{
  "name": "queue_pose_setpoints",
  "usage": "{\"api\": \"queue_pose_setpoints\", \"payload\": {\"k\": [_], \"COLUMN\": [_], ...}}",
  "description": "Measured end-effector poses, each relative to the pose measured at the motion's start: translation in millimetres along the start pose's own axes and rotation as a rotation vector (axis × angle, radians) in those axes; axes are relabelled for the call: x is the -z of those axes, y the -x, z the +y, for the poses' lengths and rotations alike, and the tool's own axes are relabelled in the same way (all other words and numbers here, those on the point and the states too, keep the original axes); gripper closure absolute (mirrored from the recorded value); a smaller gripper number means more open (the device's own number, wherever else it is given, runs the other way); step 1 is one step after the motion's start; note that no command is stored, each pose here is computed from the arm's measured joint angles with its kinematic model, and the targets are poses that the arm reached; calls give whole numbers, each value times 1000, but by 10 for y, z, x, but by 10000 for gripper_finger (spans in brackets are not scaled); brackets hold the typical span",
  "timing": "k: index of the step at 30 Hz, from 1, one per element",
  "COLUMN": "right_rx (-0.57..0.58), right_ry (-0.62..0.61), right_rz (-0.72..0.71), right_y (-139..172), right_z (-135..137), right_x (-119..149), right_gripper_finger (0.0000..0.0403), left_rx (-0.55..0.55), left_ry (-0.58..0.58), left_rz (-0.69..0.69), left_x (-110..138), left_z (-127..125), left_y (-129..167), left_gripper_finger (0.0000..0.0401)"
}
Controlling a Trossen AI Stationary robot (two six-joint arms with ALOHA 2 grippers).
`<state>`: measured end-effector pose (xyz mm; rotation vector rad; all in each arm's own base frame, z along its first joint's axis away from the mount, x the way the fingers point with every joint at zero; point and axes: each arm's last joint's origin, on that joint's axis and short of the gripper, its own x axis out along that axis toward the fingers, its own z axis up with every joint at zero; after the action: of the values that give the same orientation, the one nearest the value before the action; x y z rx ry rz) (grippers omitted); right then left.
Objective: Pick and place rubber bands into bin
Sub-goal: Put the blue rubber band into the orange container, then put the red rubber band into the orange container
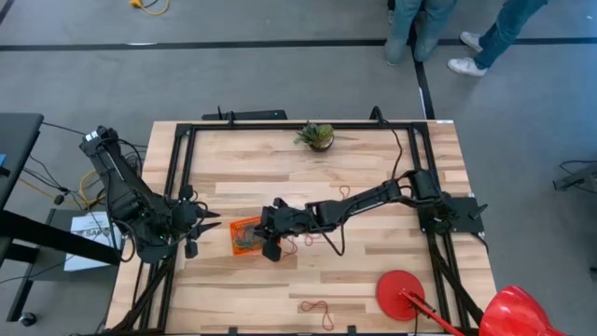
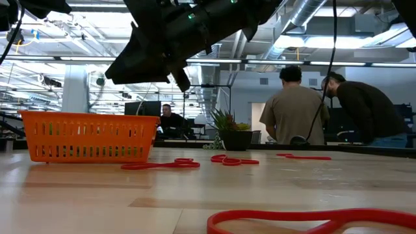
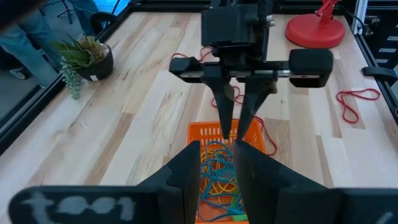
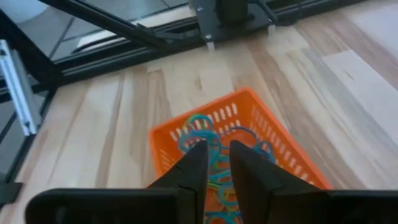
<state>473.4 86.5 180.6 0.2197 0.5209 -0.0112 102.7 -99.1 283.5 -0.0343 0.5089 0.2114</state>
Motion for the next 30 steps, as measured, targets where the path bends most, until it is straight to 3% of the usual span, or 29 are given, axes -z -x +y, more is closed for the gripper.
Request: {"api": "queue_pose_setpoints", "payload": {"k": [15,21,30], "right_rx": [14,-44,-52], "right_ry": [-13,19,73], "right_rz": [-39,-51,20], "right_y": [-9,16,105], "right_z": [-87,-63,60], "right_x": [-61,-105,-383], "right_gripper_finger": [328,329,329], "left_rx": [2,3,32], "left_ry": [6,5,6], "left_rz": [2,3,33], "left_x": [0,1,9], "left_z": [-1,-1,-10], "left_y": [0,0,0], "left_gripper_finger": [315,315,315]}}
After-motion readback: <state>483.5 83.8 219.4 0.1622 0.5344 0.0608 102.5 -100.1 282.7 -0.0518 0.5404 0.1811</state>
